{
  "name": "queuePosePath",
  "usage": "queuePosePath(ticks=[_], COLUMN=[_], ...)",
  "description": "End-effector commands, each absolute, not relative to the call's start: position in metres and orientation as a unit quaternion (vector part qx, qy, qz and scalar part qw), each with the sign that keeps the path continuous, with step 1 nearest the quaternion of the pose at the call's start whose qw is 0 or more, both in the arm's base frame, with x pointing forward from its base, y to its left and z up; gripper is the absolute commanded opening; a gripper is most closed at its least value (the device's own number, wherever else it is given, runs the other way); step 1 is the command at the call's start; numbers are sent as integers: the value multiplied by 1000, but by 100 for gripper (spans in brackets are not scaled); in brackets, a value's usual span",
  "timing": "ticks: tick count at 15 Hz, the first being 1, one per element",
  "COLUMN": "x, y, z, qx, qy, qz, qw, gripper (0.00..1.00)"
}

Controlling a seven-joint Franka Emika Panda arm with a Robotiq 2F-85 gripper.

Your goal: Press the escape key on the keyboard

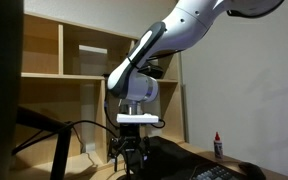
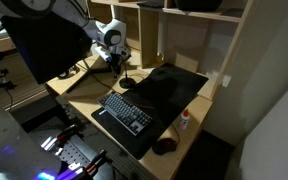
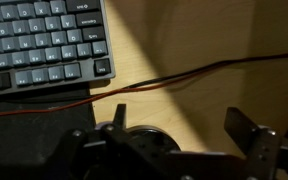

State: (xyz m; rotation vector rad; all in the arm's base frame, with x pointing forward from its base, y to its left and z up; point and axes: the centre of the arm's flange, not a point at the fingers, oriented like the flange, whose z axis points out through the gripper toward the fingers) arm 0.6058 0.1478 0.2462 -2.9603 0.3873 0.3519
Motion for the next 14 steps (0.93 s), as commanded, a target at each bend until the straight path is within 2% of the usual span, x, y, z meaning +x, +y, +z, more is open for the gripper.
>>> queuePosePath(ticks=[1,7,13,14], x=[606,608,595,593], y=[148,148,143,143], z=[246,246,253,254], qx=[-982,-986,-958,-961], qy=[129,87,-1,1], qz=[117,121,276,264], qw=[68,77,76,81], gripper=[100,100,100,100])
